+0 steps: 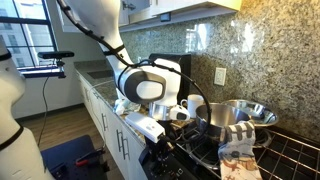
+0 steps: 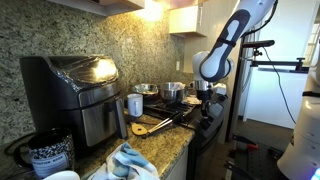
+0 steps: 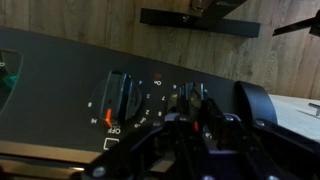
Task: Turn the left switch to the left
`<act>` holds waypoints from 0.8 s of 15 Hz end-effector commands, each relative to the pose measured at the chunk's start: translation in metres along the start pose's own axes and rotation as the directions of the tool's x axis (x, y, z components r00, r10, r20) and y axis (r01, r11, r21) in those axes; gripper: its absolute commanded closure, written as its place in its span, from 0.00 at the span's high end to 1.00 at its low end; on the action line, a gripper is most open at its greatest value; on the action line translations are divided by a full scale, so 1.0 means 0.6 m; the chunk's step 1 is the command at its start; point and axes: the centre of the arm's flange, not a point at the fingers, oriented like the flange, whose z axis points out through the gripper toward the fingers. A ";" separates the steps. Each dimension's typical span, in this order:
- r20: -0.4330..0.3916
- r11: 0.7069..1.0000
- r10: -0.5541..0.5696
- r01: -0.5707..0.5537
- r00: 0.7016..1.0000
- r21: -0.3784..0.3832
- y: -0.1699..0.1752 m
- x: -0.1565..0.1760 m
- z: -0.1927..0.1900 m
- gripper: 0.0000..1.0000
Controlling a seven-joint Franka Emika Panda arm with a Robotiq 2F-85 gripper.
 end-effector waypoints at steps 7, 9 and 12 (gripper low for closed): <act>-0.025 0.999 -0.031 0.032 0.999 0.012 -0.042 0.029 0.042 0.09; -0.024 0.999 -0.028 0.029 0.999 0.016 -0.043 0.030 0.047 0.09; -0.027 1.000 -0.023 0.024 0.999 0.018 -0.045 0.030 0.056 0.09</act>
